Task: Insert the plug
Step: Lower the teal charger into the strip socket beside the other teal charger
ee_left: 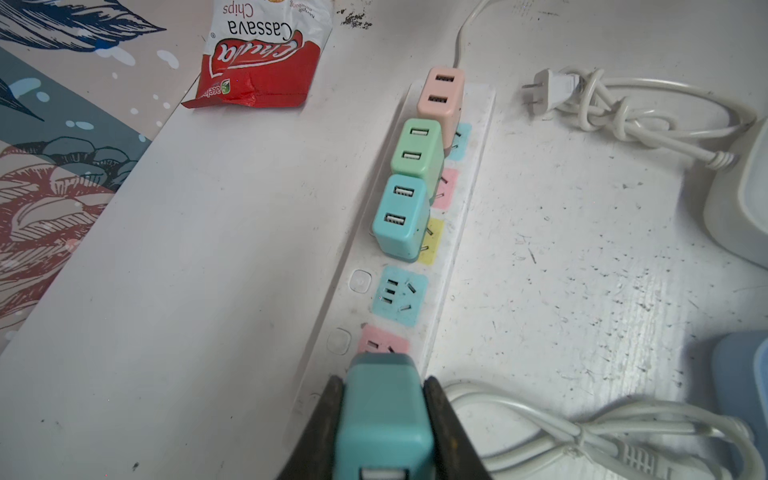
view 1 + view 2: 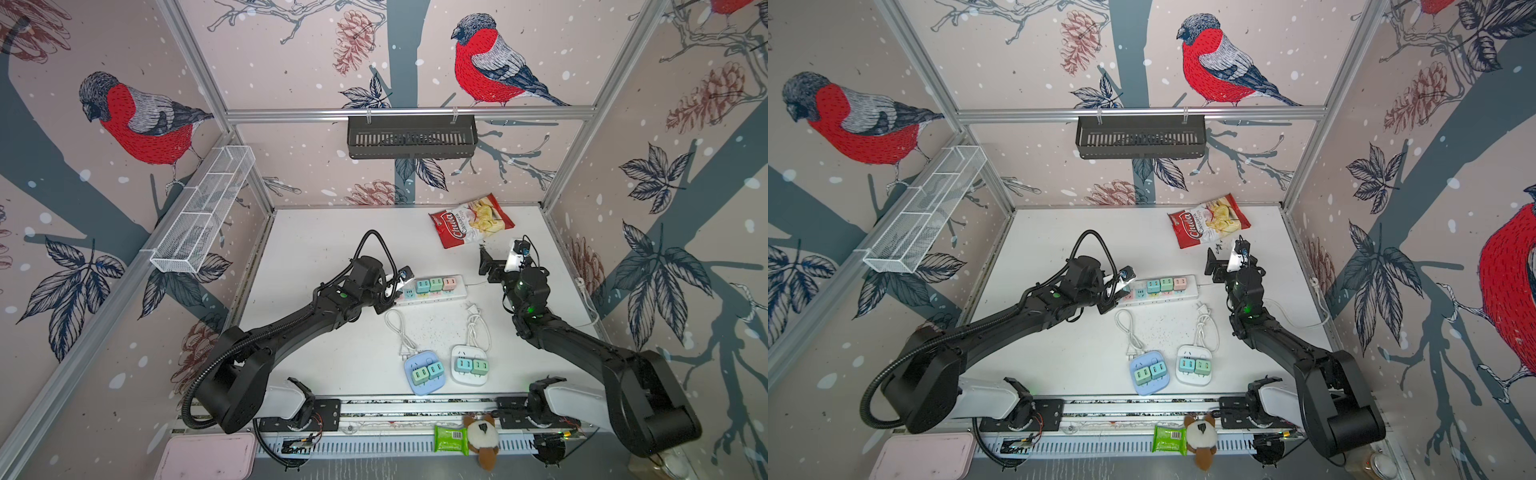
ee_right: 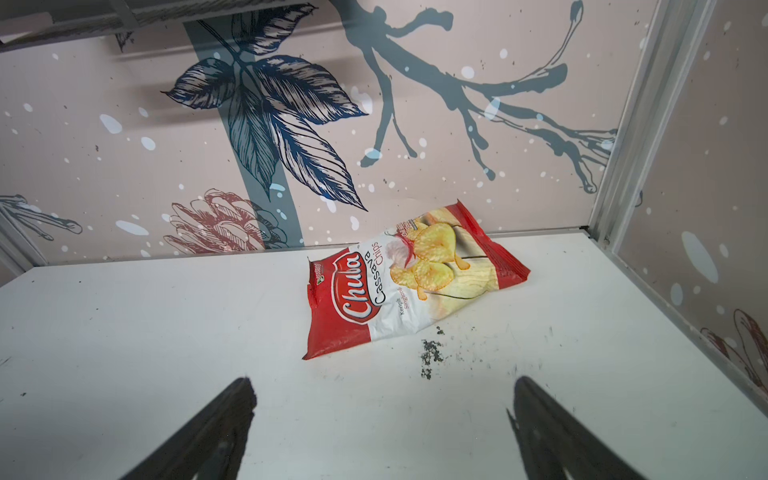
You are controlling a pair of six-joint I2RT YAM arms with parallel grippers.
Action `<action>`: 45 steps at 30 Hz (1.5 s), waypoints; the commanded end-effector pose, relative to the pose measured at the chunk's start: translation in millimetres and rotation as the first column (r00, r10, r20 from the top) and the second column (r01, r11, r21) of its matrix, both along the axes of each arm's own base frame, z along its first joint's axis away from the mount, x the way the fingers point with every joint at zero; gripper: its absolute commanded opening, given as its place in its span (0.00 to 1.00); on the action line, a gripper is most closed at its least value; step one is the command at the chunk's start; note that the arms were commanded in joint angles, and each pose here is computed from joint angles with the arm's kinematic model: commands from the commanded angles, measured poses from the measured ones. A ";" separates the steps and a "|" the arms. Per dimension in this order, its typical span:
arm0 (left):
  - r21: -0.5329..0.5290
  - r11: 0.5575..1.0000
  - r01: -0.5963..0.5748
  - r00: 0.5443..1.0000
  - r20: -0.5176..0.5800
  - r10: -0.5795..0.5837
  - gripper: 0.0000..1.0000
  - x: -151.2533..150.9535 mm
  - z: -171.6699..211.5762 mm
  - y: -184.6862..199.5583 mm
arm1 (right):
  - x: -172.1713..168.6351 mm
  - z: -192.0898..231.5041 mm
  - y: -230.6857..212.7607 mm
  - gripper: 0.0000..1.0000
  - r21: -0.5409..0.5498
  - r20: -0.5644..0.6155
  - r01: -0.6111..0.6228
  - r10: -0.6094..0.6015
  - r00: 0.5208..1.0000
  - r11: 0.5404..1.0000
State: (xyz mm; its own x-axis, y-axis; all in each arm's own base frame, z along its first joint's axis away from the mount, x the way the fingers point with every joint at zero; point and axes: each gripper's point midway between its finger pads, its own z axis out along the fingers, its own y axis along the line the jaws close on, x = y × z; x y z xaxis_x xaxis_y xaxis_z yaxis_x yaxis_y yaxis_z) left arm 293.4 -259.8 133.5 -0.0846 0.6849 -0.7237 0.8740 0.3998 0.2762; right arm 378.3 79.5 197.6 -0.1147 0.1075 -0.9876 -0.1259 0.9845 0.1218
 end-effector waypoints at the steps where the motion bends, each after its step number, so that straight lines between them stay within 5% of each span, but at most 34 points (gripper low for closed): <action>1: 0.045 0.997 0.063 0.996 0.056 -0.066 0.00 -1.6 -1.1 0.0 | 9.9 -10.6 -7.6 0.98 0.056 -0.037 0.040 -0.038 0.999 0.998; 45: 0.213 0.937 0.278 0.960 -0.105 -0.261 0.00 22.9 -50.9 -43.9 | 26.6 -28.1 -22.8 0.97 0.099 -0.120 0.089 -0.077 0.990 0.991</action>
